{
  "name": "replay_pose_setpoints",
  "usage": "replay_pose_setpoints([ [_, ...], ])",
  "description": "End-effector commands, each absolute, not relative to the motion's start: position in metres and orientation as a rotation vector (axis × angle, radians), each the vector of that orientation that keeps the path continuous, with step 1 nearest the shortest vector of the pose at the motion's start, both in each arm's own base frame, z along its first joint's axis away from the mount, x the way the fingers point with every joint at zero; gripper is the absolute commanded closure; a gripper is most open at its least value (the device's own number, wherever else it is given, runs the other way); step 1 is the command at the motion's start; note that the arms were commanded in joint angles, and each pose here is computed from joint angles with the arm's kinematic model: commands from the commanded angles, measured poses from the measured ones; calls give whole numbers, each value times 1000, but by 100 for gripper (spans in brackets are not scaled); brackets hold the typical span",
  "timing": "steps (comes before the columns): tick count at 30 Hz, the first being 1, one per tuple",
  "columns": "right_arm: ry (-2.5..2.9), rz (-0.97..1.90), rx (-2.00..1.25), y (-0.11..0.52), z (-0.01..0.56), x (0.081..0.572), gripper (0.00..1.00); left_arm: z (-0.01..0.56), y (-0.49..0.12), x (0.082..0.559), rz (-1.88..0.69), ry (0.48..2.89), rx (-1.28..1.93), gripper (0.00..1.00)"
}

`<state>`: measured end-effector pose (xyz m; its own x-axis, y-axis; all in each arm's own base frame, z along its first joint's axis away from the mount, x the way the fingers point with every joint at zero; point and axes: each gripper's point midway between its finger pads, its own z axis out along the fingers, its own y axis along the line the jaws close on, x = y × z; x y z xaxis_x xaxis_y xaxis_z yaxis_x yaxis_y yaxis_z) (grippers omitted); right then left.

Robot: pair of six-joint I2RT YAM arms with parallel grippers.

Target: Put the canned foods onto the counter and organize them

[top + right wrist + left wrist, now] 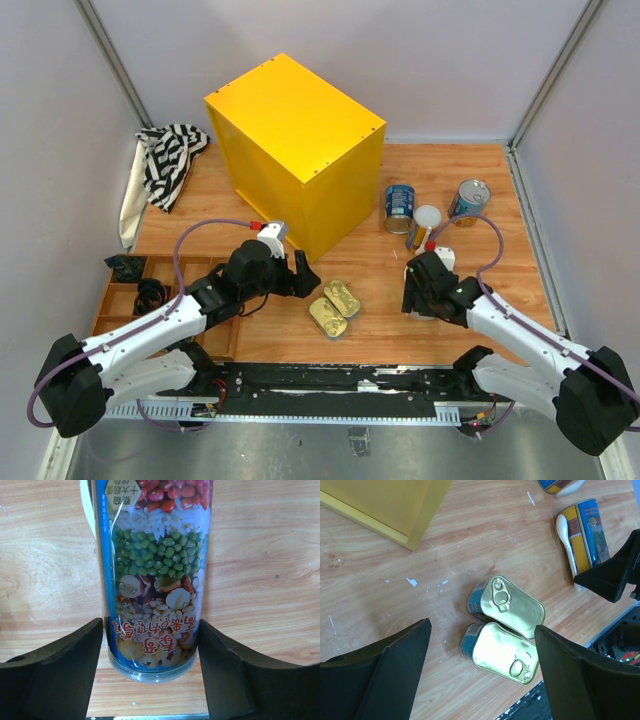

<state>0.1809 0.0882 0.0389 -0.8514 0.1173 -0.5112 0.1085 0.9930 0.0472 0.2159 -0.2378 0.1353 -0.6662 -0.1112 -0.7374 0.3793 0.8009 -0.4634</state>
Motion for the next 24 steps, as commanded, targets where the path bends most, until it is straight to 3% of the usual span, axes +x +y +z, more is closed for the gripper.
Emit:
replay_pose_setpoints([
  [1,2582,-10,143,85,37,178,40,144,-243,217,-795,2135,228,11],
  [4,2570,5,112,87,44,175,55,144,-244,217,-802,2131,220,11],
  [6,2555,7,72,89,54,173,59,144,-244,217,-806,2130,214,11],
  [24,2630,5,-345,112,140,148,63,149,-254,223,-880,2095,143,13],
])
